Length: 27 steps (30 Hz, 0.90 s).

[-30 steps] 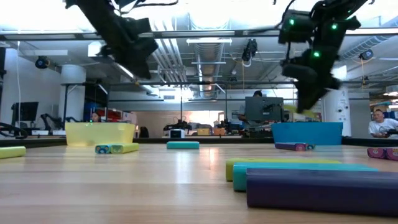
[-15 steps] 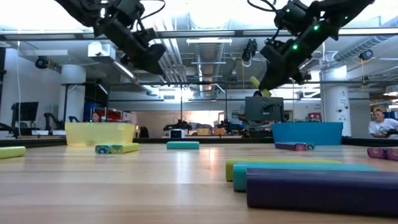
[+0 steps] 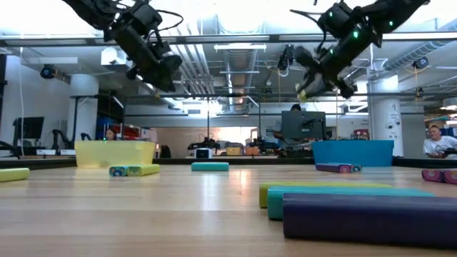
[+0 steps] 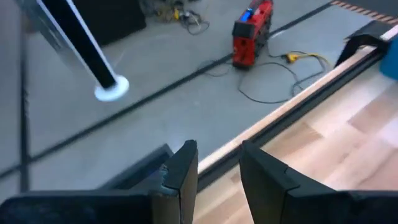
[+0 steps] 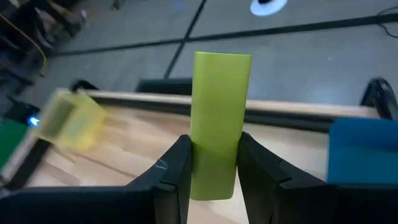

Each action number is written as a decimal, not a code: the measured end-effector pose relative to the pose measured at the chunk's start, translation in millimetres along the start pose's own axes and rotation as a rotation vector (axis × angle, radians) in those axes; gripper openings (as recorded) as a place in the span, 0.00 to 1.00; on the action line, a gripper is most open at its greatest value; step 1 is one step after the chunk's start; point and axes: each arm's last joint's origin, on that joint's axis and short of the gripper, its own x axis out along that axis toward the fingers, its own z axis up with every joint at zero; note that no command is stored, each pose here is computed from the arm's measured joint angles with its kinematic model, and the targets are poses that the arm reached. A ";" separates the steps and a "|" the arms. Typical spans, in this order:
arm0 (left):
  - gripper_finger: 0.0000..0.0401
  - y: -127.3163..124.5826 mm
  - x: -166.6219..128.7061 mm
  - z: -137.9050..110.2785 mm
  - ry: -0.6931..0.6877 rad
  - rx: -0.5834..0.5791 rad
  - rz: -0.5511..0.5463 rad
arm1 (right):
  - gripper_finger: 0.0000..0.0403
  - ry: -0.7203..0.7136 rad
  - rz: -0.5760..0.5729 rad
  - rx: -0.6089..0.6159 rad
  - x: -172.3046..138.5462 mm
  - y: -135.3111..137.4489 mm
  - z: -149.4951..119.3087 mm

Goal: Sort blocks
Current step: Put the green block into the blue bin

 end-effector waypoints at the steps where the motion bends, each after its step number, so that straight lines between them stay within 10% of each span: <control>1: 0.24 0.5 -1.6 2.9 0.008 -0.015 -0.035 | 0.23 -0.002 -0.009 0.013 -2.8 3.4 5.5; 13: 0.24 14.2 -6.7 19.2 0.016 -0.135 -0.303 | 0.23 0.309 -0.390 0.138 15.2 11.6 53.3; 27: 0.24 53.7 -2.4 10.7 0.096 -0.198 -0.193 | 0.23 0.627 -0.657 0.142 31.3 -30.7 21.0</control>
